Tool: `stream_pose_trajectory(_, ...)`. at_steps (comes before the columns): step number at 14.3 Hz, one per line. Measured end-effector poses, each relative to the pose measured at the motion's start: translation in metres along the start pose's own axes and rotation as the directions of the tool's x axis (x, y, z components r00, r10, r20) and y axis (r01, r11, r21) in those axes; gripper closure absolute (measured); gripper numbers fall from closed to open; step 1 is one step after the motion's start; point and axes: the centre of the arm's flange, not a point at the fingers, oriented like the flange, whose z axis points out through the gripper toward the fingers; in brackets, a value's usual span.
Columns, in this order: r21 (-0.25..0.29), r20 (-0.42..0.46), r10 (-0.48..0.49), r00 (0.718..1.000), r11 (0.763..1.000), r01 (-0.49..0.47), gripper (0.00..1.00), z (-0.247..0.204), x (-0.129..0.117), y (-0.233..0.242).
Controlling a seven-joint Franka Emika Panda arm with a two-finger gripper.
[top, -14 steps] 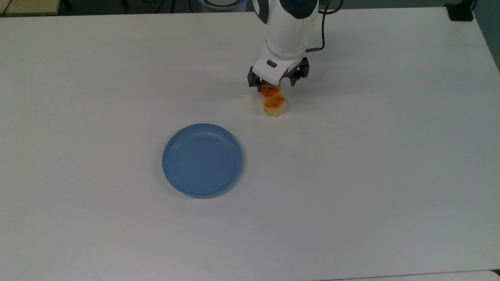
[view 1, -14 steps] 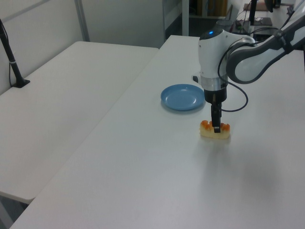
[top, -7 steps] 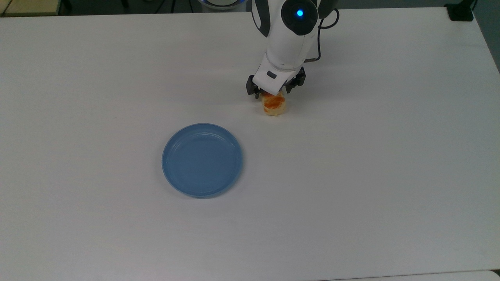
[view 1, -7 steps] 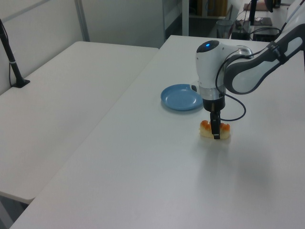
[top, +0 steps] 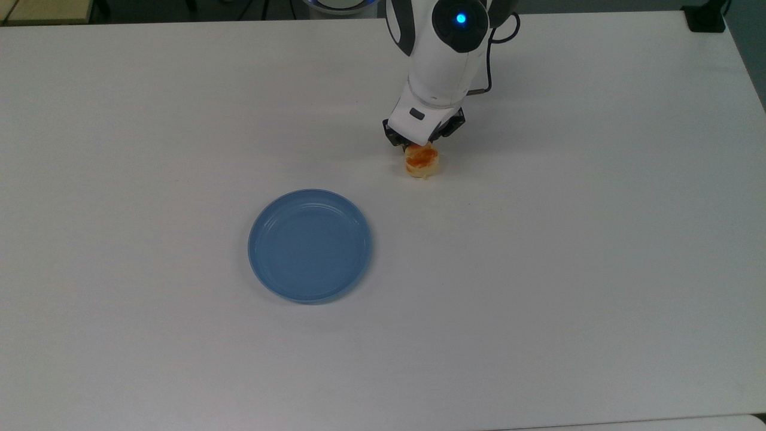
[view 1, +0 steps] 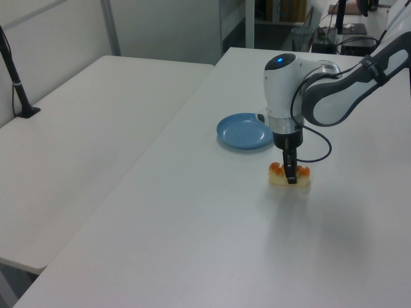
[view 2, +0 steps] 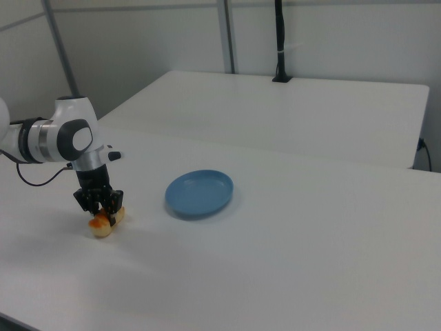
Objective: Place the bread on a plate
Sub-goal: 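Lower the gripper onto the bread and close it, then lift the bread and carry it over the blue plate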
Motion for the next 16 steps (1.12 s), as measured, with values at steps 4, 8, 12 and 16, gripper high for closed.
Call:
stream_pose_trajectory(4,0.004,-0.066,0.024,0.998,1.0,-0.024,0.59,-0.037,0.006,0.014)
stream_pose_trajectory(8,-0.008,-0.15,0.07,0.986,0.997,-0.072,0.58,-0.103,0.016,0.087)
stream_pose_trajectory(12,-0.016,-0.209,0.099,0.973,0.994,-0.104,0.56,-0.138,0.02,0.146)
stream_pose_trajectory(16,-0.04,-0.206,0.115,0.972,0.991,-0.125,0.47,-0.125,0.044,0.184)
